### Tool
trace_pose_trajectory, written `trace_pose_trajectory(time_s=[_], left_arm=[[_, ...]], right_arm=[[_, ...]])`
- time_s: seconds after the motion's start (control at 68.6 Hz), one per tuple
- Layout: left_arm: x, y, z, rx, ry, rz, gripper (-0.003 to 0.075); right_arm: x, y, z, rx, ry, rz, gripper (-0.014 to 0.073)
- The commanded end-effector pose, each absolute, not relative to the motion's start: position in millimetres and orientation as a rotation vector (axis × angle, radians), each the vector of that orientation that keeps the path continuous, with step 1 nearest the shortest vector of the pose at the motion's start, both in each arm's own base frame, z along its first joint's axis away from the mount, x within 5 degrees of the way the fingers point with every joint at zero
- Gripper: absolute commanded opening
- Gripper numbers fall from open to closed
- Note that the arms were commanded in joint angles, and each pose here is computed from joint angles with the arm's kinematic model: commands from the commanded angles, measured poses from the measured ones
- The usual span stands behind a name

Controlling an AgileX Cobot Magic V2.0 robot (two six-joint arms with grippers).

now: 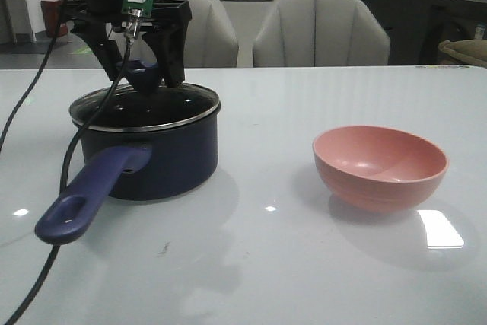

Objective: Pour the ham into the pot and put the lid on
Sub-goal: 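Carry the lid over the saucepan and lower it onto the rim, then release the knob and raise the left gripper away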

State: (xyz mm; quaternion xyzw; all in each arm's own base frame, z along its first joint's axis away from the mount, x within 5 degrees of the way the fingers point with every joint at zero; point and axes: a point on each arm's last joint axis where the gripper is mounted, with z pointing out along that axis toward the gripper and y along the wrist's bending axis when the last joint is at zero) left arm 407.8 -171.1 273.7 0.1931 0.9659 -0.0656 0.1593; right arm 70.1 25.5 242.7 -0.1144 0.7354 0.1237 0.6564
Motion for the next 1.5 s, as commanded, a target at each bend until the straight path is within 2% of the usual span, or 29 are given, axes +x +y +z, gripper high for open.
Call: trace_pose_trajectory(time_s=[0.0, 0.263, 0.438, 0.642, 0.861, 1.079, 1.196, 1.342, 1.488], left_arm=[[399, -169, 318, 0.532, 2.658, -0.215, 0.0575], [379, -161, 363, 0.532, 2.602, -0.227, 0.0571], [349, -149, 404, 0.506, 2.461, -0.249, 0.0571], [305, -130, 421, 0.479, 2.332, -0.266, 0.0571], [253, -109, 413, 0.442, 2.226, -0.291, 0.0571], [190, -82, 405, 0.379, 1.991, -0.322, 0.0571], [153, -67, 388, 0.346, 1.879, -0.341, 0.0556], [114, -50, 363, 0.318, 1.767, -0.353, 0.0512], [84, -37, 330, 0.304, 1.712, -0.360, 0.0419]], right_arm=[[71, 24, 260, -0.229, 1.561, 0.270, 0.0162], [71, 24, 260, -0.229, 1.561, 0.270, 0.0162], [71, 24, 260, -0.229, 1.561, 0.270, 0.0162], [71, 24, 260, -0.229, 1.561, 0.270, 0.0162], [71, 24, 260, -0.229, 1.561, 0.270, 0.0162], [71, 24, 260, -0.229, 1.561, 0.270, 0.0162], [71, 24, 260, -0.229, 1.561, 0.270, 0.0162], [71, 24, 260, -0.229, 1.561, 0.270, 0.0162], [71, 24, 260, -0.229, 1.561, 0.270, 0.0162]])
